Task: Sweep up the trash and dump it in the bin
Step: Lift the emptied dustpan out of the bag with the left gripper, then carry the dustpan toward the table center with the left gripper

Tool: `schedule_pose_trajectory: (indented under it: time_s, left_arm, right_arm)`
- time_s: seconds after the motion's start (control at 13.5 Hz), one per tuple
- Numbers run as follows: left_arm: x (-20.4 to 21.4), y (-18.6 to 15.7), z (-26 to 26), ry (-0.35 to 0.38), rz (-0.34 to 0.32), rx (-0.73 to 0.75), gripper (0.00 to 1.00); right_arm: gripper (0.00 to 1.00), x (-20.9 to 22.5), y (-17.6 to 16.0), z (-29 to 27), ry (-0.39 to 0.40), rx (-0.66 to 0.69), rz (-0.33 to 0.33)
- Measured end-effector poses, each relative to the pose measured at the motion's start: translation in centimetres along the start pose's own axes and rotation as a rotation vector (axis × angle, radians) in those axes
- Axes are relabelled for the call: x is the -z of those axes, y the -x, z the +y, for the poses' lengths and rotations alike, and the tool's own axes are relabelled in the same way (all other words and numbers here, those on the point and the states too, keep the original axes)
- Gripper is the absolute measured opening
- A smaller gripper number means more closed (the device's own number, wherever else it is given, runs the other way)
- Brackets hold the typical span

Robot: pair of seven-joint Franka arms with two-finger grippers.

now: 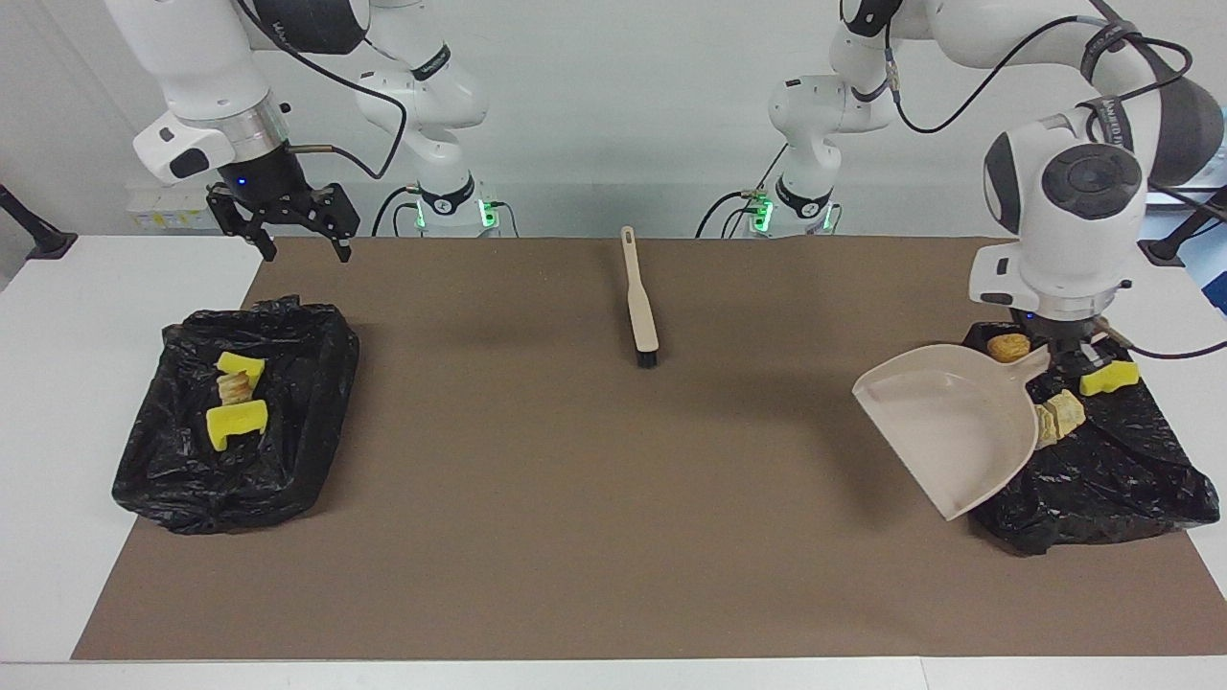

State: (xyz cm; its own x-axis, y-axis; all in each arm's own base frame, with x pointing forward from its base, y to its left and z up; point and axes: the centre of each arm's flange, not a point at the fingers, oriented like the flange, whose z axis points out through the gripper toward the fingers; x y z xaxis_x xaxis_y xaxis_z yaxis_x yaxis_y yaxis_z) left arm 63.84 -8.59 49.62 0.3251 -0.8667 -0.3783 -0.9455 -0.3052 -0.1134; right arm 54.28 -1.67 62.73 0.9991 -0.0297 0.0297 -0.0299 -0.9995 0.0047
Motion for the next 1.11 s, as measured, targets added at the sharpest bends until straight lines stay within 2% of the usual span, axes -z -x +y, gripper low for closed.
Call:
schedule_pose_trajectory:
  time_s: [0.22, 0.44, 0.67, 1.11]
  left_arm:
    - [0.6, -8.6, 3.8, -0.027, 0.079, -0.033, 0.32]
    - [0.8, -14.6, 6.9, -0.038, 0.151, -0.055, 0.32]
    - [0.9, -17.7, 8.8, 0.018, 0.228, 0.031, 0.32]
    - [1.2, -20.7, 10.5, 0.164, 0.319, 0.489, 0.32]
  right_arm:
    - [1.0, 0.0, 0.0, 0.0, 0.0, 0.0, 0.0]
    - [1.0, 0.0, 0.0, 0.0, 0.0, 0.0, 0.0]
    - [1.0, 0.0, 0.0, 0.0, 0.0, 0.0, 0.0]
    - [1.0, 0.0, 0.0, 0.0, 0.0, 0.0, 0.0]
